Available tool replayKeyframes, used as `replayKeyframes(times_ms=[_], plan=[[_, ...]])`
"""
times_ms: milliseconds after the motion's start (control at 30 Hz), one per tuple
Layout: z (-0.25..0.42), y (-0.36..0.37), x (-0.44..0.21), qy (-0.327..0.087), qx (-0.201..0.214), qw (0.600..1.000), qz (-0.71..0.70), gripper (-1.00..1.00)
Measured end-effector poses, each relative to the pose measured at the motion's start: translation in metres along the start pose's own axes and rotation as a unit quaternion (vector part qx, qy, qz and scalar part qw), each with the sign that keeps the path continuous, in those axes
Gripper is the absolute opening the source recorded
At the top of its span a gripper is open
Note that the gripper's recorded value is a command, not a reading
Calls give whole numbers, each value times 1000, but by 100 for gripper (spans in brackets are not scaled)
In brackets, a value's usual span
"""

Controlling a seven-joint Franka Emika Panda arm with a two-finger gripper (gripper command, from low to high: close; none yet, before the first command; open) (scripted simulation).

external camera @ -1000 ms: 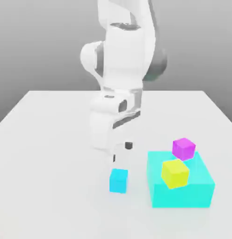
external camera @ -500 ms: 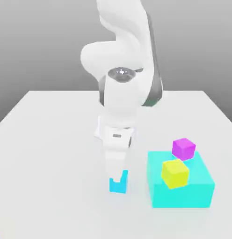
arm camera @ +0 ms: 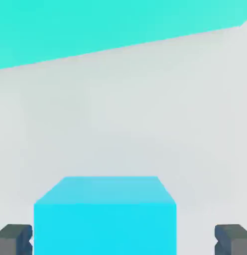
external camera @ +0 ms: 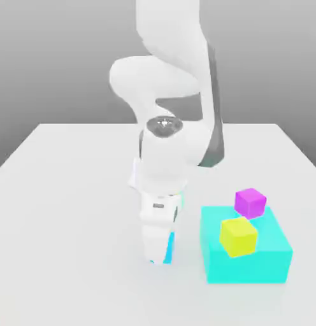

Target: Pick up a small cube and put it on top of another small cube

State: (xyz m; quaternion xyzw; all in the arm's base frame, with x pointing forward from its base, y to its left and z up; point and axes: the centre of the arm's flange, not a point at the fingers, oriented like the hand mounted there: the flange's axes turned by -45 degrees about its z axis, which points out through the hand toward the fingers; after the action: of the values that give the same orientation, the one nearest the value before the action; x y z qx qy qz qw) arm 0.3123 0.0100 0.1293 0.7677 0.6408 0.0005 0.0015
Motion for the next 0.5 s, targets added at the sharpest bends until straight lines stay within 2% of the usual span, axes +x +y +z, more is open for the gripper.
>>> replayKeyframes(times_ms=[500], plan=[[-28,10,5,-2,-5,1000,2,-100]])
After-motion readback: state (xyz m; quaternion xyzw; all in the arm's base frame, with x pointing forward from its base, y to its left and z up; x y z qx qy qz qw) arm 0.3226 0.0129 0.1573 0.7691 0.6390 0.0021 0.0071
